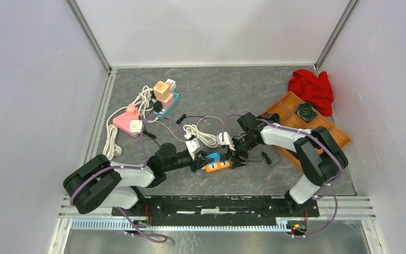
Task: Pull the plug off the socket
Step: Remove the plug from the socket.
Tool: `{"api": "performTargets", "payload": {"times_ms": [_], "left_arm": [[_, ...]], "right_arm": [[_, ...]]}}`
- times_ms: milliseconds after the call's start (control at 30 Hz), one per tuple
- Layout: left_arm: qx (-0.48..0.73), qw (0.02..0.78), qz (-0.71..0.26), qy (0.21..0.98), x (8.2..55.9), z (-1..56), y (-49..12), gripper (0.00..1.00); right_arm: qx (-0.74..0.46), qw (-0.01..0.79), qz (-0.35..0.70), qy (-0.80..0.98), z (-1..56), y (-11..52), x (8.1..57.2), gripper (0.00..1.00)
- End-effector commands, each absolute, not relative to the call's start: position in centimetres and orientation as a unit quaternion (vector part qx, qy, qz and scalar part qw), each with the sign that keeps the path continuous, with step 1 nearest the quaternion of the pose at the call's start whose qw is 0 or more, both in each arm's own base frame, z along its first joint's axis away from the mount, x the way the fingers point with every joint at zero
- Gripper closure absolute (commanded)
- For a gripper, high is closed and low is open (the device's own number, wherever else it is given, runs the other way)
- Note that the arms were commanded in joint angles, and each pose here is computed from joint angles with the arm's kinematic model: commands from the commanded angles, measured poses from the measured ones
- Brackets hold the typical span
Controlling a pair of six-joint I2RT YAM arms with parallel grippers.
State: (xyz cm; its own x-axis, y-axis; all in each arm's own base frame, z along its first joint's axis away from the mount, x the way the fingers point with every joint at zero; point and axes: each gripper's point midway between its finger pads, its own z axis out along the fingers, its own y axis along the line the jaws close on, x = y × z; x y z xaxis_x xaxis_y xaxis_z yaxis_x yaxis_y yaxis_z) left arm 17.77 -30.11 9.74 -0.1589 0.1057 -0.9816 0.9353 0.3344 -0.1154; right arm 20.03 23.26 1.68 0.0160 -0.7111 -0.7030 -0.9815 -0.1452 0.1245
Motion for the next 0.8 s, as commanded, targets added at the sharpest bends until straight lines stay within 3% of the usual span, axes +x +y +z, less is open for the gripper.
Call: {"api": "performTargets", "payload": {"times_ms": [0,333,767], "left_arm": [[0.44,0.533,-0.415,0.592,17.3,12.7,-31.5,0.98],[0.448,0.538,-0.39,0.598,17.3,12.9,-31.4,0.98],[0.407,0.515,-0.446,0.608,15.9,12.8,-31.5,0.98]], "right_arm": [[-0.676,0.175,0.289,0.655,0.0,22.0,20.7,1.0],[-0.674,0.164,0.278,0.664,-0.6,21.8,20.8,1.0],[-0.671,0.154,0.271,0.673,-1.0,21.6,20.9,1.0]]}}
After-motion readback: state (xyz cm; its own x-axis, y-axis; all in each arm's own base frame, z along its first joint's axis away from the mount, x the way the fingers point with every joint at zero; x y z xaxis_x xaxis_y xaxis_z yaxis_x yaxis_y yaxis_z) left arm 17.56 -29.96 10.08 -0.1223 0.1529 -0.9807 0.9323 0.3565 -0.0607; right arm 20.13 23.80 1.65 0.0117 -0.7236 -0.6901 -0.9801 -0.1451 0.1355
